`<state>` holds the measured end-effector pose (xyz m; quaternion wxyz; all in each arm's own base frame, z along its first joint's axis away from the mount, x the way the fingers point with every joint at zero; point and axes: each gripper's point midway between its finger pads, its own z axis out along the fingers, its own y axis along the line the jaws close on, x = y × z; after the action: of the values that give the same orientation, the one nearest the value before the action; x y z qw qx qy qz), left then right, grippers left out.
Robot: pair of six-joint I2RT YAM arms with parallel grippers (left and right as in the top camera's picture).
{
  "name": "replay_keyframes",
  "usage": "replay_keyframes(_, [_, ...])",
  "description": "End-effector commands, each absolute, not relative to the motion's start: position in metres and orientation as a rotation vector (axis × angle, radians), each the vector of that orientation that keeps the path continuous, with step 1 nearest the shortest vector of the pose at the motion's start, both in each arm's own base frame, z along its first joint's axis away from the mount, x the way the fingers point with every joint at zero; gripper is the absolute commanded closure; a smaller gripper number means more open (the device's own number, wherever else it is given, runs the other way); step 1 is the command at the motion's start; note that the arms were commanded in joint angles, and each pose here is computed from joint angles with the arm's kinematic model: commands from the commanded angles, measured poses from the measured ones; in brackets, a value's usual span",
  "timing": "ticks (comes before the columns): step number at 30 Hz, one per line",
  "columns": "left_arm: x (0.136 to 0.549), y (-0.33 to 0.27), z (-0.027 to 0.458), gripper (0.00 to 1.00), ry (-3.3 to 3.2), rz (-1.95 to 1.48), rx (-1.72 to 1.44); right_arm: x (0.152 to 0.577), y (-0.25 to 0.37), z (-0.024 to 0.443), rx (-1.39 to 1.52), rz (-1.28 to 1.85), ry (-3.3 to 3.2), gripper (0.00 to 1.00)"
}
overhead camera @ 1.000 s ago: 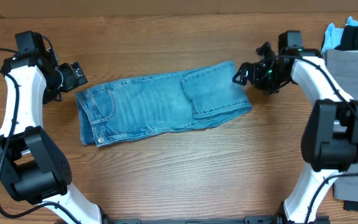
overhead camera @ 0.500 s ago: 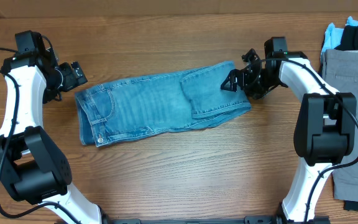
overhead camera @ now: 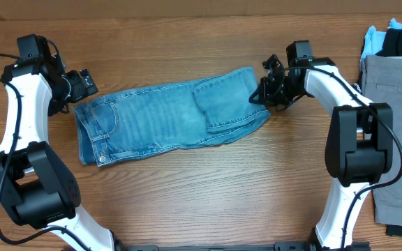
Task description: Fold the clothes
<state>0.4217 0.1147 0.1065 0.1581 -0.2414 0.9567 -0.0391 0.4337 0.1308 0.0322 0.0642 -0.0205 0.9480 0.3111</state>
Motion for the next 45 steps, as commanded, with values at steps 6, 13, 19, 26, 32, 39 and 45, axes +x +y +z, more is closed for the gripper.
replay_keyframes(6, [0.422,0.111,0.111,0.00,2.728,-0.128,-0.689,0.434,0.052,0.050,0.276,0.587,2.915,0.96])
replay_keyframes(13, [0.425,0.111,0.112,0.00,2.717,-0.128,-0.686,0.425,0.017,0.114,0.285,0.267,2.819,0.96])
replay_keyframes(19, [0.426,0.112,0.113,0.00,2.703,-0.135,-0.725,0.415,0.044,0.132,0.199,0.201,2.813,0.96])
replay_keyframes(26, [0.427,0.112,0.113,0.00,2.697,-0.136,-0.732,0.410,0.098,0.125,0.013,0.065,2.807,0.96])
replay_keyframes(32, [0.426,0.112,0.113,0.00,2.699,-0.136,-0.733,0.403,0.153,0.125,-0.112,0.128,2.779,0.96])
replay_keyframes(39, [0.426,0.112,0.113,0.00,2.699,-0.136,-0.733,0.390,0.206,0.100,-0.253,0.272,2.825,0.95])
replay_keyframes(45, [0.425,0.112,0.112,0.00,2.703,-0.137,-0.735,0.377,0.256,0.080,-0.332,0.530,2.865,0.85])
